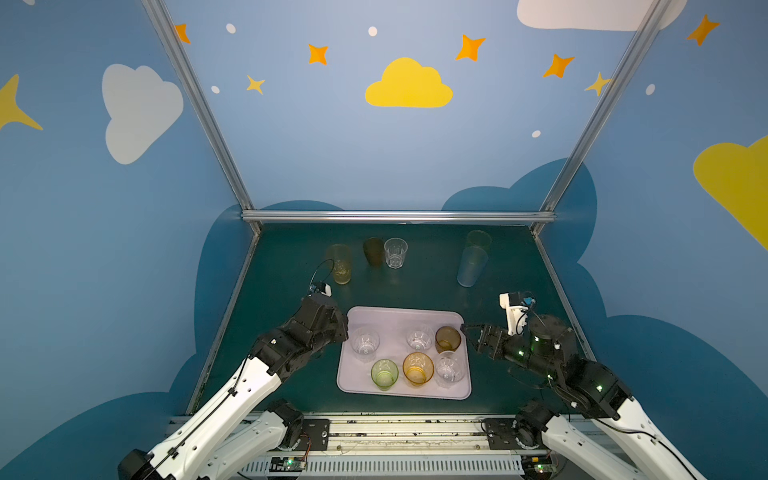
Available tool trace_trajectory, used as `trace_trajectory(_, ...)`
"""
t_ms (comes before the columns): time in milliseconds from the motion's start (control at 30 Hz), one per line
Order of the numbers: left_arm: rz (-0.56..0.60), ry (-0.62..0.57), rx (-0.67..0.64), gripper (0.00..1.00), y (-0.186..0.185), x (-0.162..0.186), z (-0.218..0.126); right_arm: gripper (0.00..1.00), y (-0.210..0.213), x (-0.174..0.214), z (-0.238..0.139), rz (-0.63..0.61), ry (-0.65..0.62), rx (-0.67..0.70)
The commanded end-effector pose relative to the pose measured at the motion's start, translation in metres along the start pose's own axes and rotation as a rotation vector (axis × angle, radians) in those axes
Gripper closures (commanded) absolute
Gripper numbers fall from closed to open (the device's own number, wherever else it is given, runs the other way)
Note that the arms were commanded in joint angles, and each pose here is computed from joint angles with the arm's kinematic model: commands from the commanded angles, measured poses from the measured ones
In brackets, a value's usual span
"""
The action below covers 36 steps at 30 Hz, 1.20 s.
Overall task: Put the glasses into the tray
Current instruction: 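Lower the clear faceted glass onto the tray beside the green glass, then open the left gripper off the glass while the right reaches to a far clear glass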
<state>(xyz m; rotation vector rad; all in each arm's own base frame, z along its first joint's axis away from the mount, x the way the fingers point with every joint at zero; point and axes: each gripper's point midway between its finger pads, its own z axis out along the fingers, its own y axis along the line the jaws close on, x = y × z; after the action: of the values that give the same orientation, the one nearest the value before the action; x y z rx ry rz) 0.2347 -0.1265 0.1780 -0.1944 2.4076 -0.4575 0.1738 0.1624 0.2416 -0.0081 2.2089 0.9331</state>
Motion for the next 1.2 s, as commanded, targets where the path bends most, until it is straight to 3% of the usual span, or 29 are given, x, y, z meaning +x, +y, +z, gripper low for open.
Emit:
trace_trajectory(0, -0.032, 0.033, 0.036, 0.66, -0.004, 0.007, 0.002, 0.14, 0.001, -0.003, -0.005, 0.014, -0.025, -0.012)
trace_trajectory(333, -0.104, 0.187, 0.026, 0.65, -0.002, 0.042, 0.026, 0.14, -0.002, 0.0, -0.011, 0.054, -0.04, -0.022)
trace_trajectory(867, -0.054, 0.22, -0.057, 0.67, 0.007, 0.045, 0.05, 0.14, -0.007, 0.006, -0.026, 0.093, -0.053, -0.028)
trace_trajectory(1000, -0.039, 0.235, -0.082, 0.73, 0.01, 0.047, 0.057, 0.14, -0.005, 0.004, -0.025, 0.085, -0.053, -0.023)
trace_trajectory(1167, -0.034, 0.242, -0.121, 0.88, 0.014, 0.047, 0.064, 0.14, -0.003, 0.0, -0.023, 0.071, -0.044, -0.015)
